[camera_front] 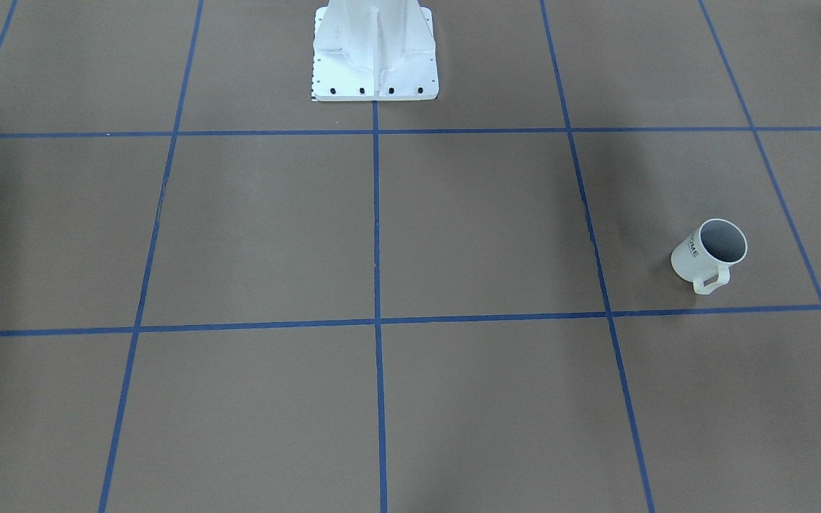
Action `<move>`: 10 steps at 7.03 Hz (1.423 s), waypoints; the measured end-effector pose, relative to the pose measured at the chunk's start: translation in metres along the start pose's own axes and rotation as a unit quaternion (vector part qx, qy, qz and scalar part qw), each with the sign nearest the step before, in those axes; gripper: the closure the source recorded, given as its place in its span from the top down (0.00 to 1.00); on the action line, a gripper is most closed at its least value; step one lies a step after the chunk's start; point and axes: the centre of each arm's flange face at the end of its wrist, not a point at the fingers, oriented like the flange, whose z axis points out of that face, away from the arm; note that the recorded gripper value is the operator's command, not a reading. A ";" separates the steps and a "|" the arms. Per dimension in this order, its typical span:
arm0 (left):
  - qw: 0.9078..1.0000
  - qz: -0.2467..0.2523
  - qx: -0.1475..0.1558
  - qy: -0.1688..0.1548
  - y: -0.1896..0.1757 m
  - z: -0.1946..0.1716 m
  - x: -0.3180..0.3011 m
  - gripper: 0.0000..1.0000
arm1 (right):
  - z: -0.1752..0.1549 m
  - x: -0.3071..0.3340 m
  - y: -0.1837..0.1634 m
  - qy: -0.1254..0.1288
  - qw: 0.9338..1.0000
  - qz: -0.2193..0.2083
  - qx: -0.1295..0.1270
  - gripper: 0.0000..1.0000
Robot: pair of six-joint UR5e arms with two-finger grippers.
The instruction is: Left arm hands cup to right arm to dump lemon
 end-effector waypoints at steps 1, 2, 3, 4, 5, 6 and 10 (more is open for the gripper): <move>1.000 0.002 0.004 0.015 0.001 -0.003 0.001 1.00 | 0.006 0.002 0.005 0.000 1.000 0.002 -0.005 1.00; 0.999 0.020 0.007 0.029 0.006 -0.003 0.001 1.00 | 0.012 0.003 0.008 -0.001 1.000 0.003 -0.010 1.00; 0.998 0.043 0.007 0.036 0.012 -0.002 0.000 1.00 | 0.017 0.002 0.010 0.000 1.000 0.002 -0.015 1.00; 0.998 0.055 0.006 0.038 0.015 0.000 -0.003 1.00 | 0.021 0.001 0.012 0.000 1.000 0.001 -0.019 1.00; 0.998 0.056 0.004 0.039 0.018 0.001 -0.006 1.00 | 0.024 0.001 0.013 0.000 1.000 0.001 -0.021 1.00; 0.998 0.052 0.005 0.038 0.022 0.001 -0.011 1.00 | 0.027 -0.001 0.014 0.000 1.000 0.000 -0.024 1.00; 0.999 0.038 0.008 0.036 0.038 -0.001 -0.026 1.00 | 0.044 0.008 0.030 0.000 0.999 0.007 -0.040 1.00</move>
